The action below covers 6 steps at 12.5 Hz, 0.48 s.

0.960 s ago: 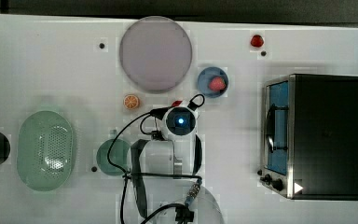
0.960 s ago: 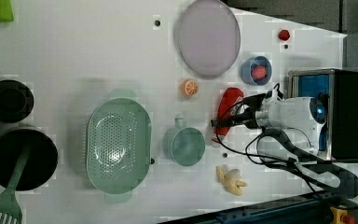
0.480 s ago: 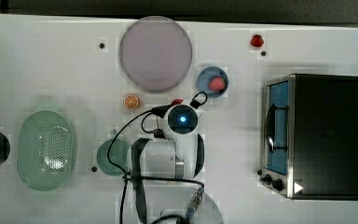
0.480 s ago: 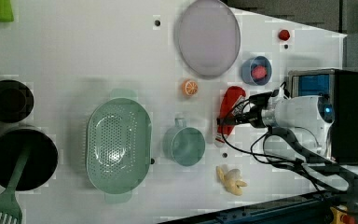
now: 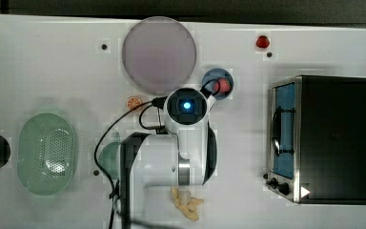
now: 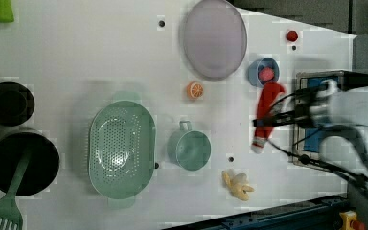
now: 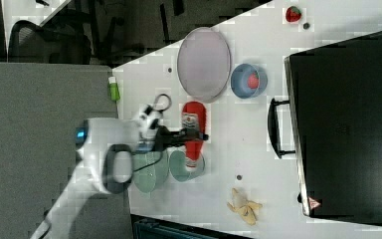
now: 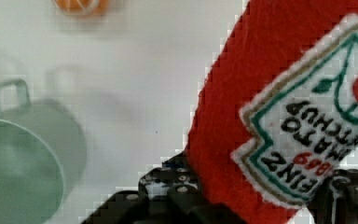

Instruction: Pick Ketchup from the table and place it in strainer.

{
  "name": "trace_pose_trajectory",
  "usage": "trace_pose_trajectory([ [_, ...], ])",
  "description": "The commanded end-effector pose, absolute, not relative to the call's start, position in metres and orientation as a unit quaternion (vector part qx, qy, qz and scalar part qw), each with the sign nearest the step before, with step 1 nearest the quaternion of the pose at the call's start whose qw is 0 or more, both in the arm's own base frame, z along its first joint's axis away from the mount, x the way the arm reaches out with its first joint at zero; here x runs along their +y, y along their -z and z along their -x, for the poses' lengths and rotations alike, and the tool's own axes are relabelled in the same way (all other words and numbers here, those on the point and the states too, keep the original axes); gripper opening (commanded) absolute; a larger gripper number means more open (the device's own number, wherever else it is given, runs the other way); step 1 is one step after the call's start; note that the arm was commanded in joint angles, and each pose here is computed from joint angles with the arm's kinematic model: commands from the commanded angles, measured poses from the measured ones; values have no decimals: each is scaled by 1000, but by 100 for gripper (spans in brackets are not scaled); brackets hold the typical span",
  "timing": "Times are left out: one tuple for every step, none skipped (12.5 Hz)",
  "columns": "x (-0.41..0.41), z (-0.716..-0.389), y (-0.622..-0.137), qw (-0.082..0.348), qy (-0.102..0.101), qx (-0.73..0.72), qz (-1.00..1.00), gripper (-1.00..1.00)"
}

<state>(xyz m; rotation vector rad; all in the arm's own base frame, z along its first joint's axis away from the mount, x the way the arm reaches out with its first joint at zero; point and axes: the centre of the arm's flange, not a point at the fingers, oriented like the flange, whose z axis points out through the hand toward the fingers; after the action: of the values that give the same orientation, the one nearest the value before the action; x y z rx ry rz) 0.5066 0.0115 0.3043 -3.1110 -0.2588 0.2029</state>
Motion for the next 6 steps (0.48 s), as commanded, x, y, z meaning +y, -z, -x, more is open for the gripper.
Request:
trace_pose_trajectory([
  [37, -517, -410, -6, -18, -37, 999, 23],
  [47, -512, -432, -10, -23, -22, 999, 23],
  [62, -508, -448, -13, -26, -13, 999, 23],
  [81, -504, -459, -14, -24, -8, 1000, 23],
  [103, -502, -464, -11, -19, -2, 1000, 23],
  [127, -498, -465, -6, -18, 4, 1000, 23],
])
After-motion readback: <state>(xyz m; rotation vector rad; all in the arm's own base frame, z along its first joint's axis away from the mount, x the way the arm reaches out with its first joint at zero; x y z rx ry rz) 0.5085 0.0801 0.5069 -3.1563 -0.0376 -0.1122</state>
